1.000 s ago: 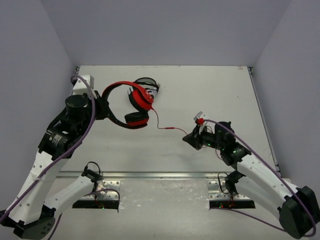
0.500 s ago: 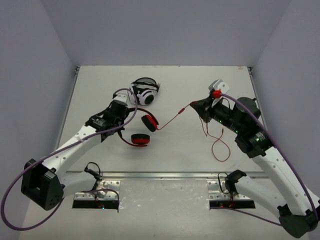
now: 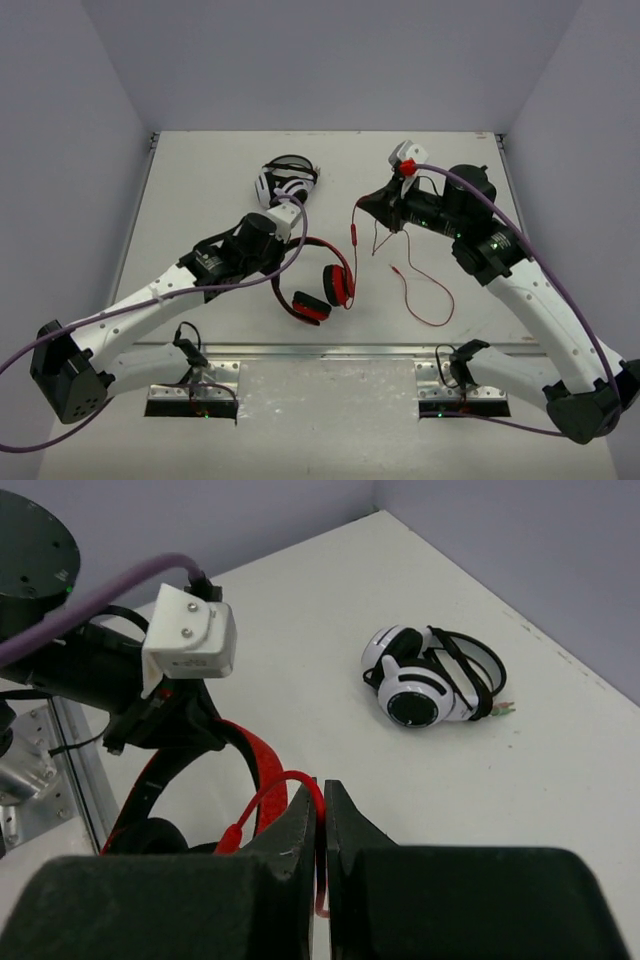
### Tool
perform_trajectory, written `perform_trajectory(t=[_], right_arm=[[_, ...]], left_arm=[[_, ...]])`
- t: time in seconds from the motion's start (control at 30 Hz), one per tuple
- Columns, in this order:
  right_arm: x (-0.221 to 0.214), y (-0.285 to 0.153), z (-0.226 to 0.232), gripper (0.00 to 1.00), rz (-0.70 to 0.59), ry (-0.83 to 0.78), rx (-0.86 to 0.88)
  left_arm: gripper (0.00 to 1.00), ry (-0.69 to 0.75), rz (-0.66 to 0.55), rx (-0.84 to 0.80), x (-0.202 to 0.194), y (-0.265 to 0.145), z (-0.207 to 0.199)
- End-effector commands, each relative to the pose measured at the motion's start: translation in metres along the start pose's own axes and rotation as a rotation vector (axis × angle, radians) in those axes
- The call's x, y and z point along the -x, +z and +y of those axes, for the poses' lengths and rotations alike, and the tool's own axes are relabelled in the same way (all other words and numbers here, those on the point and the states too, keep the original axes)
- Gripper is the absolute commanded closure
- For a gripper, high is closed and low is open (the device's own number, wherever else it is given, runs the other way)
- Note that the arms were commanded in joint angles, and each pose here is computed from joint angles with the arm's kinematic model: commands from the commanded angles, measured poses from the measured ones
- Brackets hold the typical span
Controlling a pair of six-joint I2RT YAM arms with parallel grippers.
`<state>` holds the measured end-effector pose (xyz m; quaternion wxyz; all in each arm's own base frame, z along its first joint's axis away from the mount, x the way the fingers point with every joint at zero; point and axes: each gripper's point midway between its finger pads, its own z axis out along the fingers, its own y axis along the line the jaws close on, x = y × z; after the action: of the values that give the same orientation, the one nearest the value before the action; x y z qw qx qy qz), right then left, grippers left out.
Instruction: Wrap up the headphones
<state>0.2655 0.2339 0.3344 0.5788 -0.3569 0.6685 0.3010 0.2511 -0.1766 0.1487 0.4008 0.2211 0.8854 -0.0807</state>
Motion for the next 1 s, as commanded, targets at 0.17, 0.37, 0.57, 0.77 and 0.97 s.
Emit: perform_trajectory(t=[0.17, 0.37, 0.57, 0.77, 0.97], right_arm=[[0.019, 0.010, 0.004, 0.99, -0.065, 0.001, 0.052], [0.019, 0.021, -0.010, 0.99, -0.059, 0.055, -0.014], [0.013, 0.043, -0.026, 0.99, -0.009, 0.123, -0.055], [-0.009, 0.059, -0.032, 0.99, 0.031, 0.206, -0.069], [-0.029, 0.065, -0.031, 0.99, 0.066, 0.284, -0.090]], left_arm=[[1.00, 0.038, -0.079, -0.125, 0.026, -0.007, -0.032], [1.00, 0.051, -0.074, -0.144, 0.027, -0.011, -0.039], [1.00, 0.086, -0.069, -0.192, 0.024, -0.015, -0.054], [1.00, 0.096, -0.073, -0.209, 0.024, -0.019, -0.059], [0.99, 0.087, -0.073, -0.138, 0.029, -0.016, -0.048]])
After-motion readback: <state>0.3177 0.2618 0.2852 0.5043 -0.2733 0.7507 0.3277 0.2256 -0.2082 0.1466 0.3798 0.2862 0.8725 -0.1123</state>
